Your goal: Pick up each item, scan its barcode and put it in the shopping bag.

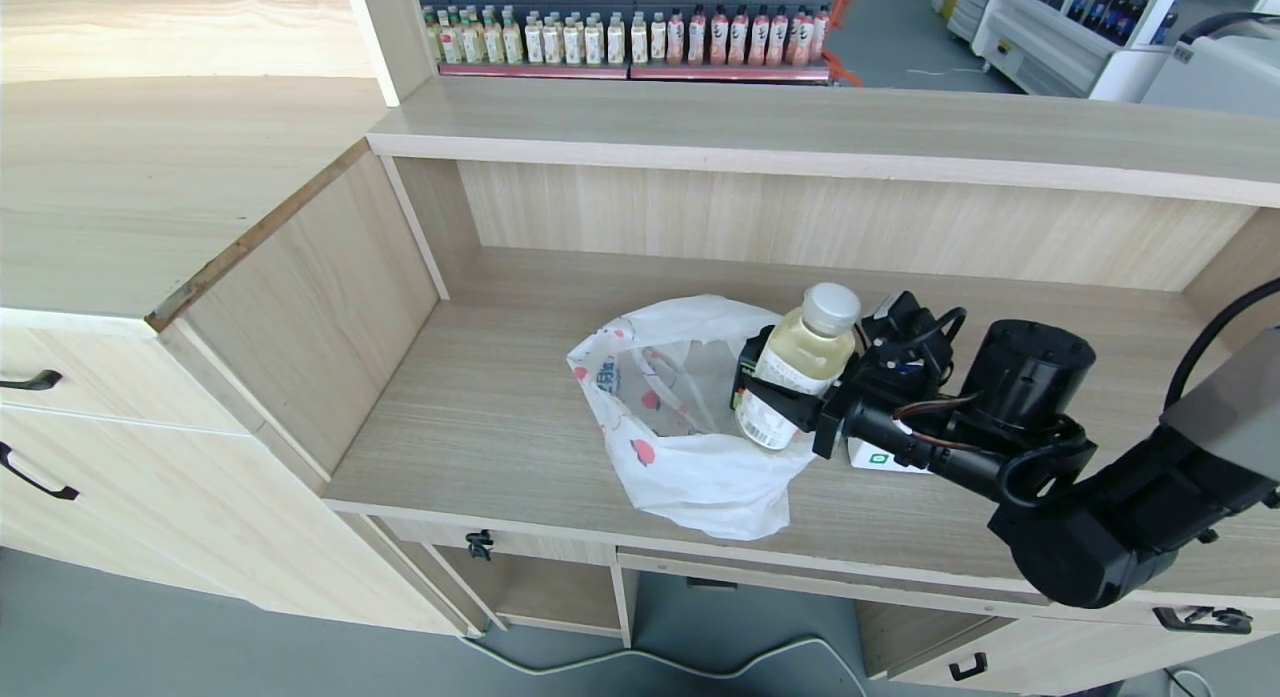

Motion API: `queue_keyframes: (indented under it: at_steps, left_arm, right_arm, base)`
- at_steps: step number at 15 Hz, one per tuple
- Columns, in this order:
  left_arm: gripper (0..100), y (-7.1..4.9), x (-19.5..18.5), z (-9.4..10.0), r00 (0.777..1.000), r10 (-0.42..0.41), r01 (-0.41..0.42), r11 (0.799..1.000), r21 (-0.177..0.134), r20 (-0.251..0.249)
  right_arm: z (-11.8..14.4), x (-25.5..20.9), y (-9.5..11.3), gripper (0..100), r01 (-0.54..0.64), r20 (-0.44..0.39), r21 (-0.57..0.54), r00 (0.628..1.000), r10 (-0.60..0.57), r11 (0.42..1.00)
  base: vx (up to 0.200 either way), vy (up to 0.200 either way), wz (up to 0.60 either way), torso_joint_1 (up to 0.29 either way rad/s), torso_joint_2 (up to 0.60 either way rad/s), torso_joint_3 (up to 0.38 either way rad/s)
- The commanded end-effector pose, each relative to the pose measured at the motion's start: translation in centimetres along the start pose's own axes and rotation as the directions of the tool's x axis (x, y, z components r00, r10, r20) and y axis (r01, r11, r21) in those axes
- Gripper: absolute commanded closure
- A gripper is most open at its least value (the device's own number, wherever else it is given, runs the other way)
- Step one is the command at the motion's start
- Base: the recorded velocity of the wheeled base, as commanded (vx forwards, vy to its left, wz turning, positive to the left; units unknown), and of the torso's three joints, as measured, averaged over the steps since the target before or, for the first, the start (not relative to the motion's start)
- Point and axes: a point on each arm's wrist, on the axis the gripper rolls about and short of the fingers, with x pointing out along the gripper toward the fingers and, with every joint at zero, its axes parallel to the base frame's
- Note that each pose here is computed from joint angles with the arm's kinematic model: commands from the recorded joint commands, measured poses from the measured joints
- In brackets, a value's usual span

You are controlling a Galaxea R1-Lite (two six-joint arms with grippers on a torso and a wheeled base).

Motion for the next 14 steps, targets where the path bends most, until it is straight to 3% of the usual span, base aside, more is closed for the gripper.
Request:
queue_keyframes:
  at_steps: [1, 14]
  left_arm:
    - [0, 0.0, 0.0, 0.0, 1.0, 0.001, -0.001, 1.0, 0.0, 0.001]
    - [0, 0.0, 0.0, 0.0, 1.0, 0.001, -0.001, 1.0, 0.0, 0.001]
  right_arm:
    - [-0.8, 0.1, -0.5, 100, -0.009, -0.003, -0.006, 1.0, 0.009, 1.0]
    - [-4.1, 0.4, -1.4, 100, -0.012, -0.019, -0.073, 1.0, 0.01, 0.997]
  base:
    - [0.0, 0.0, 0.0, 0.0, 0.0, 0.0]
    - [0.0, 0.0, 0.0, 0.0, 0.0, 0.0]
